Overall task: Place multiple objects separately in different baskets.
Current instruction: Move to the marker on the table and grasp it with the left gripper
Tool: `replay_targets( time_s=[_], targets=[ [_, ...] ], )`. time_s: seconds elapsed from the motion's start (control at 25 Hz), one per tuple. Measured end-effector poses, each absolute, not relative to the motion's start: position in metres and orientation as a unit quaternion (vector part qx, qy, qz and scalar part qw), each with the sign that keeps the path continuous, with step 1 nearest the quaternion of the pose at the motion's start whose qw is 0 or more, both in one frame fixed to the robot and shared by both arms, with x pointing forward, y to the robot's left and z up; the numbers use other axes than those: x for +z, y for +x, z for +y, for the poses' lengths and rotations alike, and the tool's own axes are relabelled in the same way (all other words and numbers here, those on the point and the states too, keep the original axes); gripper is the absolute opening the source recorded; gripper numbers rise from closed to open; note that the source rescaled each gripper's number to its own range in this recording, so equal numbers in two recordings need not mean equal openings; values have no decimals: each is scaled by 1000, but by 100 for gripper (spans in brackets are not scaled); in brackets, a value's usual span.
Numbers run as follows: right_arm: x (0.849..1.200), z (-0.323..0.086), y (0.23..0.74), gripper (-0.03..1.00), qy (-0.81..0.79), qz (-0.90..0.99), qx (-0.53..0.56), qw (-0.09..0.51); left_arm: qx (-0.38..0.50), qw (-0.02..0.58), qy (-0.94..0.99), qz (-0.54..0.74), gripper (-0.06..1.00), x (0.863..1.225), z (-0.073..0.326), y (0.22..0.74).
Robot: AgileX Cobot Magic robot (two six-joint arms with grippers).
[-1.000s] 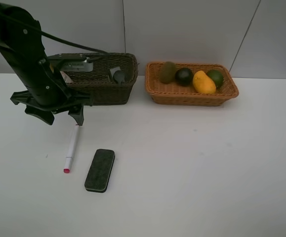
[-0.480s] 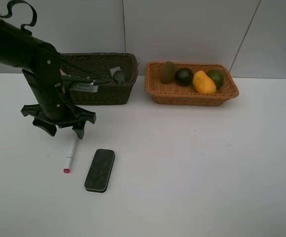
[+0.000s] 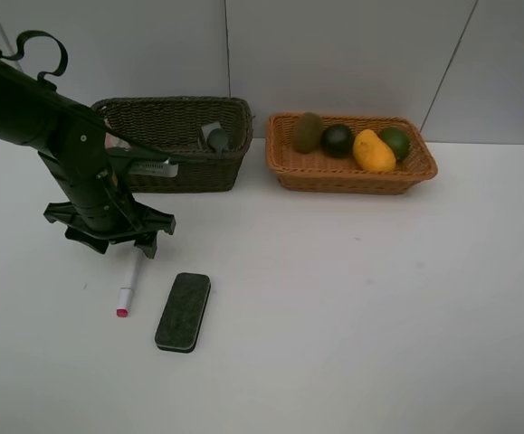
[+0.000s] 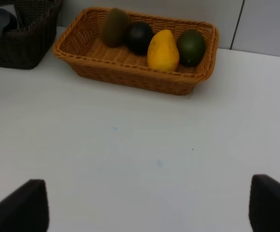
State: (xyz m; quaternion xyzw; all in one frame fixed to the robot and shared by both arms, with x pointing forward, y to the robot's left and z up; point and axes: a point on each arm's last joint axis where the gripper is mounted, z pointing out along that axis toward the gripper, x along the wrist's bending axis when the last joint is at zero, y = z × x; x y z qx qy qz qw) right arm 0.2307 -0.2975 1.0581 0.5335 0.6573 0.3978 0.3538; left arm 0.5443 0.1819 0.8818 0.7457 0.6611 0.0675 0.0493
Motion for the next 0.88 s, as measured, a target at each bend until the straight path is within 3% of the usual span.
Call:
replay_targets(
  time_s=[0.88],
  targets=[
    [1058, -298, 231, 100, 533, 657, 398, 354, 73, 61, 761, 642, 86, 874, 180, 548]
  ],
)
